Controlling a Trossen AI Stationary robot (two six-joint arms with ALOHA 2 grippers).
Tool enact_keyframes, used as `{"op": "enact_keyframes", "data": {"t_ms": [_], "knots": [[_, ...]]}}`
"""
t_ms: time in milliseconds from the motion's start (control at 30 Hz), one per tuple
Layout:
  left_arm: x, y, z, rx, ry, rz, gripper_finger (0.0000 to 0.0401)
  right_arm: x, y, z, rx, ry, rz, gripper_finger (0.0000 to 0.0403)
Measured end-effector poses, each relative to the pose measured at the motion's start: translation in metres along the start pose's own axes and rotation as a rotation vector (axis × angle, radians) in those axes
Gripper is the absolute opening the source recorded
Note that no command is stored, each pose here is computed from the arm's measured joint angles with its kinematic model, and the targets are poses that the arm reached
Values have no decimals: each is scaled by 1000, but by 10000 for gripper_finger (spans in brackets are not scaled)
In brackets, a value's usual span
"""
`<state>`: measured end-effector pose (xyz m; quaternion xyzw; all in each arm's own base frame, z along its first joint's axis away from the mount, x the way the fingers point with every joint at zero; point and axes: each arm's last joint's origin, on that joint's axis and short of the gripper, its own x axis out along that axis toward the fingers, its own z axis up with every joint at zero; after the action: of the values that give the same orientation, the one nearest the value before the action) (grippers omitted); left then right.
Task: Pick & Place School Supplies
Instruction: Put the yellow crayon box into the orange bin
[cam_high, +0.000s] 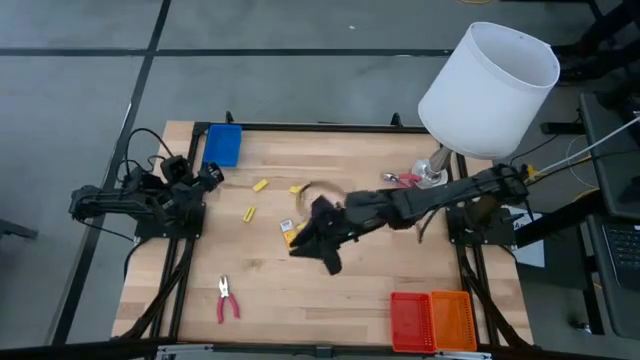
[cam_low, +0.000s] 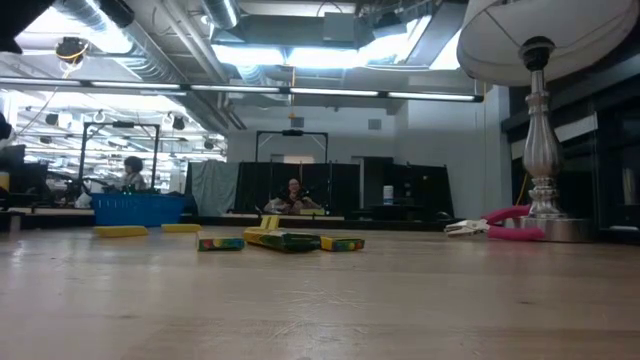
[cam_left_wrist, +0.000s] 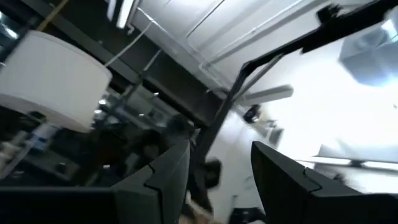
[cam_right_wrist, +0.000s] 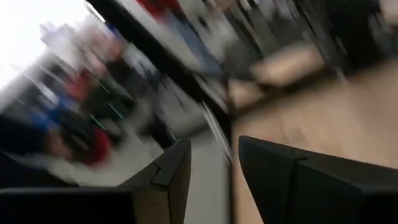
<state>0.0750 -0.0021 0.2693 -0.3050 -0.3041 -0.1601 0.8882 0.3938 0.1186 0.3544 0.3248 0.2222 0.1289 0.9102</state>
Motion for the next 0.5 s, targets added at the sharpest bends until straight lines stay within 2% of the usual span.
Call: {"op": "enact_keyframes", "data": {"t_ms": [100,233,367,500], "knots": [[12,-9,12,54,27,23,169,6,-7,-10,7,166,-104,139],[33,-19,27,116,146,67,169,14,-16,-27,2,311,-187,139],[60,-36,48,155,214,28,169,13,-19,-40,23,420,-227,139],[88,-57,73,192,256,-37,169,4,-16,-65,-22,612,-318,139]]}}
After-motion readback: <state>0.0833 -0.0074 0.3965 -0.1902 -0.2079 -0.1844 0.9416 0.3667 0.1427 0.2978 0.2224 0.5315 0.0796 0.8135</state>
